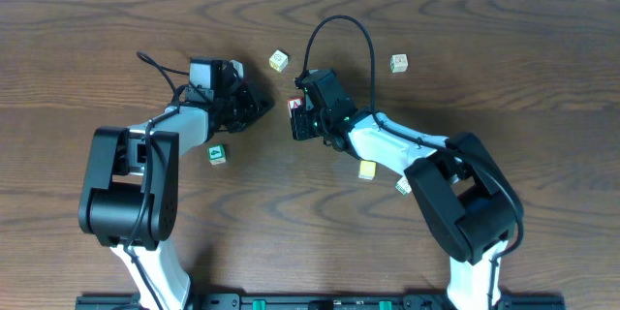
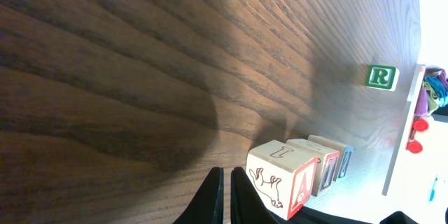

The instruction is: Spell out Ai2

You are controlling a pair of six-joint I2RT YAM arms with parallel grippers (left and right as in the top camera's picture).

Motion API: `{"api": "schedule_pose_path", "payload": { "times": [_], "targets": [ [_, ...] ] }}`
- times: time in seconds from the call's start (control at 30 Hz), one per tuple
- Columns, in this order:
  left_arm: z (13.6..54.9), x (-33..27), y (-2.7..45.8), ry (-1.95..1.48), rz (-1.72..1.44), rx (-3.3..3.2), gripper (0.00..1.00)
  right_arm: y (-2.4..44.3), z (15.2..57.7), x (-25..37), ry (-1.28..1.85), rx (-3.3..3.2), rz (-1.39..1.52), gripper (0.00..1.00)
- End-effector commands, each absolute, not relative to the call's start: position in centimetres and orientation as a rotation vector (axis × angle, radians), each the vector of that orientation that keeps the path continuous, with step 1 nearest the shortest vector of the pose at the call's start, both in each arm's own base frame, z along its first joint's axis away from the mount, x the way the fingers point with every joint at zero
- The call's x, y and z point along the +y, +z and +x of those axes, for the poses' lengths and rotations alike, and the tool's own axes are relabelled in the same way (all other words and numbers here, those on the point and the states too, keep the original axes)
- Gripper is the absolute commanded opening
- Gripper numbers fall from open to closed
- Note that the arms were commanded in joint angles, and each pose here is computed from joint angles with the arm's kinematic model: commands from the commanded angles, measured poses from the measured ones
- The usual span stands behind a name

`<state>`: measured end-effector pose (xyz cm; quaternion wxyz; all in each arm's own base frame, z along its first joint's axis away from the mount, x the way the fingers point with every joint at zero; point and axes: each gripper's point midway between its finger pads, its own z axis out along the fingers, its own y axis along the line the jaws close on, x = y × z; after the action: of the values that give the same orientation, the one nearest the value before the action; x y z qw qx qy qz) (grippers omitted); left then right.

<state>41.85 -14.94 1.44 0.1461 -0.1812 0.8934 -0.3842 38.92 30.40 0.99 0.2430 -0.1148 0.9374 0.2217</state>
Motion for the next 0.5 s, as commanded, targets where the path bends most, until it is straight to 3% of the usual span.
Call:
{"api": "schedule_pose_path", "payload": {
  "times": [0.0, 0.47],
  "targets": [
    [41.5, -15.0, 0.9, -1.102, -0.501, 2.588, 0.07, 1.0, 39.3, 30.7, 0.599, 2.55, -0.296, 0.02],
    [41.6, -15.0, 0.9, -1.102, -0.498, 2.584, 0.06, 1.9, 39.1, 31.8, 0.679, 2.54, -0.324, 0.02]
  ]
}}
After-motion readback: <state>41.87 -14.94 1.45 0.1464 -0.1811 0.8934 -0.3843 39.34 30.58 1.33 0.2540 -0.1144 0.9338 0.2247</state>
